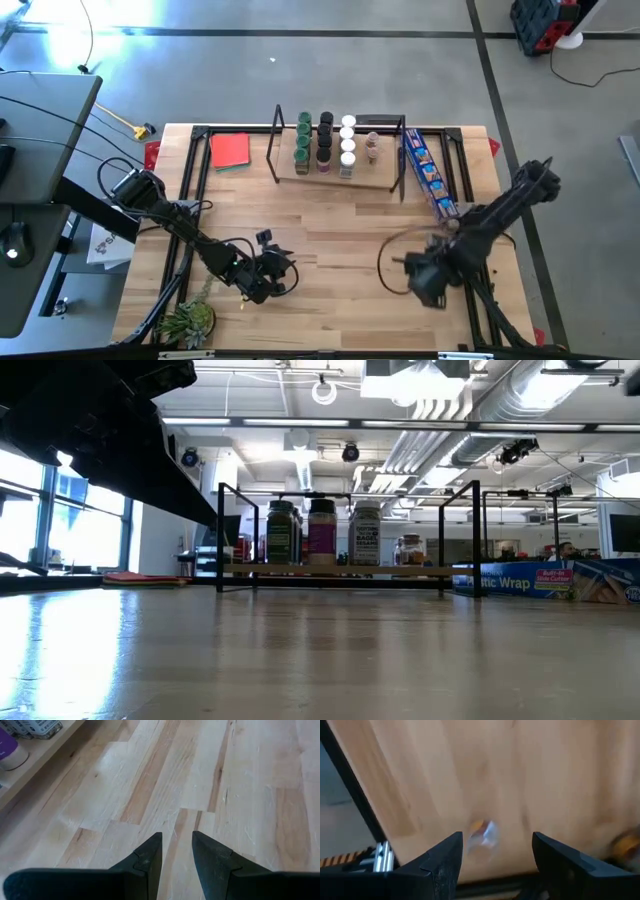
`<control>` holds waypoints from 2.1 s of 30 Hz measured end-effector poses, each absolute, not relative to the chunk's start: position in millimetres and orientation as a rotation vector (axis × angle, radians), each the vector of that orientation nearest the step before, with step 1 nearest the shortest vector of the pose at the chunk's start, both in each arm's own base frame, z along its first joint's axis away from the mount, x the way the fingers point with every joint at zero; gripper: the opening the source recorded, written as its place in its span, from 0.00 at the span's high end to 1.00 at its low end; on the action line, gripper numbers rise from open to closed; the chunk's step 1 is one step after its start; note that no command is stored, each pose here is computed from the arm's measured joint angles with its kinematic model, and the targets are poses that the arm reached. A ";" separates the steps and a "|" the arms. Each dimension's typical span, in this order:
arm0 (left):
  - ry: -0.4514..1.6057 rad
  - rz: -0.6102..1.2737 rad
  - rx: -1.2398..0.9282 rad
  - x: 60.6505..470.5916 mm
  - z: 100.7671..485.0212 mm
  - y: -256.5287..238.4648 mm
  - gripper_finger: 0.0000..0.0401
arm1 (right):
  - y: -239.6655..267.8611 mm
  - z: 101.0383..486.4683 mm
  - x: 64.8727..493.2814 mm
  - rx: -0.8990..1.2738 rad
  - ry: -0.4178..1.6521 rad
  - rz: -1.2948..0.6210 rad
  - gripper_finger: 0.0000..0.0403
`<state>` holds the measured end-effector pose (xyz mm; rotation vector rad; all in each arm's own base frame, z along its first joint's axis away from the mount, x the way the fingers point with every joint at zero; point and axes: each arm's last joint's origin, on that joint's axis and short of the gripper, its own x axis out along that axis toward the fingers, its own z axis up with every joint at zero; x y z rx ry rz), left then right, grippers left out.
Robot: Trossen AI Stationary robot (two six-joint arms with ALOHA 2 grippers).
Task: Shelf spices
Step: Put the bottom brown seasoning on the shelf aligned with the other brown seasoning bottles
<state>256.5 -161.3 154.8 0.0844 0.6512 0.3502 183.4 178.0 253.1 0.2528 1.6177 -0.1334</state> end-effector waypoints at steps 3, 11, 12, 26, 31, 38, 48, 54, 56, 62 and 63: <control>0.651 0.349 0.086 256.6 154.8 -161.4 0.74 | 194.0 236.3 171.1 0.268 1.664 -0.167 0.43; 0.640 0.341 0.084 257.8 155.8 -162.2 0.74 | 202.7 203.4 143.8 0.291 1.697 -0.285 0.43; 0.640 0.340 0.085 257.8 155.8 -162.2 0.74 | 203.3 200.6 143.7 0.299 1.694 -0.272 0.43; 0.632 0.330 0.088 258.8 156.7 -163.1 0.74 | 200.9 171.1 145.4 0.358 1.610 -0.232 0.53; 0.630 0.328 0.084 259.0 156.9 -163.2 0.74 | 195.0 173.0 162.4 0.390 1.522 -0.230 0.60; 0.631 0.328 0.084 259.1 156.8 -163.1 0.74 | 143.9 229.5 231.8 0.258 1.373 -0.274 0.60; 0.632 0.327 0.084 259.1 156.8 -163.1 0.74 | -14.1 284.2 296.3 0.106 1.331 -0.367 0.60; 0.632 0.327 0.084 259.1 156.8 -163.1 0.74 | -78.6 259.3 308.6 0.107 1.401 -0.384 0.60; 0.632 0.327 0.084 259.1 156.8 -163.1 0.74 | -92.2 250.5 311.7 0.109 1.415 -0.393 0.60; 0.632 0.327 0.084 259.1 156.8 -163.1 0.74 | -120.4 231.1 315.3 0.133 1.449 -0.421 0.56; 0.632 0.327 0.084 259.1 156.8 -163.1 0.74 | -123.3 228.6 315.9 0.135 1.452 -0.423 0.54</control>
